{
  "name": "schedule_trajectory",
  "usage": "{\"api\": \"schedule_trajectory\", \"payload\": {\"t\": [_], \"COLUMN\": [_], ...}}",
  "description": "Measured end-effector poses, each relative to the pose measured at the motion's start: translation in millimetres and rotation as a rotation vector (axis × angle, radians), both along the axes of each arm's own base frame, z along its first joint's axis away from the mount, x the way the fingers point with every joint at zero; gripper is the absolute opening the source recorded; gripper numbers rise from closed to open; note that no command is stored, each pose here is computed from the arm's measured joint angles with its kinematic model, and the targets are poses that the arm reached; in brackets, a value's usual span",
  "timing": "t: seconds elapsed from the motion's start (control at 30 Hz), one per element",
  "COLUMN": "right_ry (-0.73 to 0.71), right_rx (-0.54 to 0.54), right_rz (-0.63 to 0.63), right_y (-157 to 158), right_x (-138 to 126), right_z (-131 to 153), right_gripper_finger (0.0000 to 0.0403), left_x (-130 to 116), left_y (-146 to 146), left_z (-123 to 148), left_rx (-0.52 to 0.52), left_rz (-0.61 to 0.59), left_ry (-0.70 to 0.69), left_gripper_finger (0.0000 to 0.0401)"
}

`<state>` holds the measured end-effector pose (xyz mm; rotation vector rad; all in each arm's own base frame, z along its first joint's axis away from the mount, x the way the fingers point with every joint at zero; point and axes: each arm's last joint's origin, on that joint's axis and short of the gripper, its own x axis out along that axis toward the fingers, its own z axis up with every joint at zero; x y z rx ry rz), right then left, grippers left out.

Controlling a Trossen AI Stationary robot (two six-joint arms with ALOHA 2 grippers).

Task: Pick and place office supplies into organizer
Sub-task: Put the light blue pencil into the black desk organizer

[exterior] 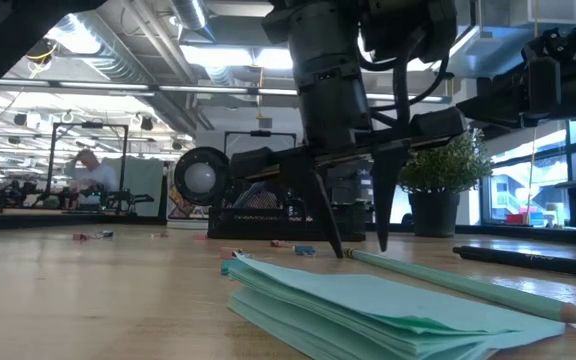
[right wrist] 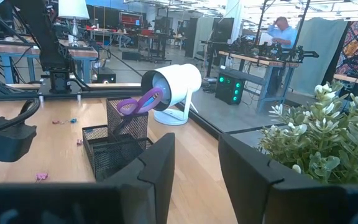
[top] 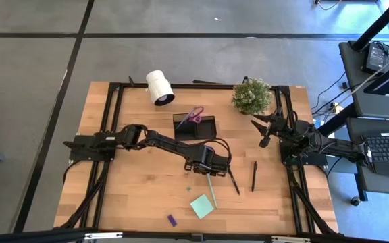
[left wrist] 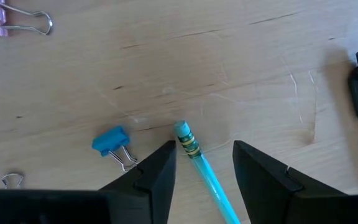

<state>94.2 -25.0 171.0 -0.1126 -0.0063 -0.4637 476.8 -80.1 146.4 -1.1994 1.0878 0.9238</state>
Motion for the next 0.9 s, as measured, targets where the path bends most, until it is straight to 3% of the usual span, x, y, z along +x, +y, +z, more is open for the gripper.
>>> {"api": "schedule_trajectory", "payload": {"t": [0.53, 0.9], "right_ry": [-0.001, -0.001], "right_rx": [0.003, 0.003], "right_rz": [0.000, 0.000], "right_y": [0.0, 0.0], "right_x": [0.0, 0.0], "right_z": [0.0, 0.0], "right_gripper_finger": [0.0129, 0.0129], "left_x": [-4.1, -13.0], "left_y": [1.1, 2.2], "left_z": [-1.4, -7.5], "left_rx": [0.002, -0.053], "left_rz": [0.037, 0.061], "left_ry": [0.046, 0.134], "left_gripper_finger": [0.0145, 0.0088]}}
